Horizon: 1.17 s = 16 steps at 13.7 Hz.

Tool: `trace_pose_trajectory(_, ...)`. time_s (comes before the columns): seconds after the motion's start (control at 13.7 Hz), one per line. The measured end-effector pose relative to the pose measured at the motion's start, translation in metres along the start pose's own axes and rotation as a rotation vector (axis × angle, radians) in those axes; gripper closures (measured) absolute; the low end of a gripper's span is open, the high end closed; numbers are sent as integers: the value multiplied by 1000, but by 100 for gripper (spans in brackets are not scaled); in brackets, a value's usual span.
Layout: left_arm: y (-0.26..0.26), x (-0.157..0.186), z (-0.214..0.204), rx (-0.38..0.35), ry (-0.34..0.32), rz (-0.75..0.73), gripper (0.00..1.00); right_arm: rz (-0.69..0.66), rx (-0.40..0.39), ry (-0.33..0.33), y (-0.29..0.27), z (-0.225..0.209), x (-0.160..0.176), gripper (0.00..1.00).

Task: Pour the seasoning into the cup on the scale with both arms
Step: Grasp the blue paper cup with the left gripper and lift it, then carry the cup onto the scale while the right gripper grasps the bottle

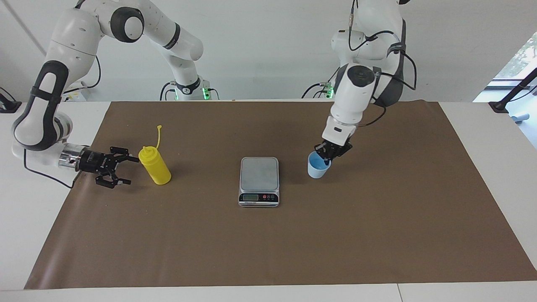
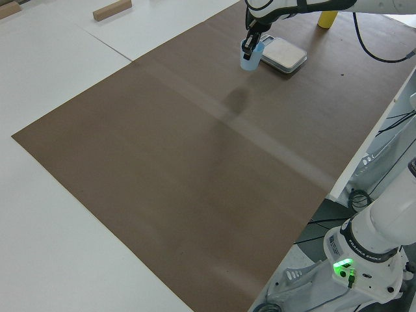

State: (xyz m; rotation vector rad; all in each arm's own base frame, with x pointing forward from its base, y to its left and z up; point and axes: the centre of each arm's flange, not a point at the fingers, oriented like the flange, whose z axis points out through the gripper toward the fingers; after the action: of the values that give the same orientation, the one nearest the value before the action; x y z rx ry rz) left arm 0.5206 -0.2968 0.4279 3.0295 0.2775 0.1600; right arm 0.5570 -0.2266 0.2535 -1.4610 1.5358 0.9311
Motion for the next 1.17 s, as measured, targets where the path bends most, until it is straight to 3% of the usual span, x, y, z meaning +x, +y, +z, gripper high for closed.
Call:
trace_pose_trajectory(0.22,51,-26,-8,-62,40,-43,96,-3,20,-33,0,25,-2,0)
trace_pose_trajectory(0.51,108,-44,9,-93,34,-47,96,-11,12,-47,11,36,-4,0)
trace_pose_trajectory(0.8,141,-52,51,-66,11,-4,96,-19,5,-37,13,49,-13,0)
trace_pose_trajectory(1.02,142,-51,54,-49,9,3,96,-16,27,-45,18,56,-12,0)
trace_pose_trajectory(1.09,142,-51,54,-45,7,3,90,-15,31,-41,20,57,-10,0)
trace_pose_trajectory(1.17,141,-51,54,-45,7,4,78,-14,35,-35,22,57,-8,0)
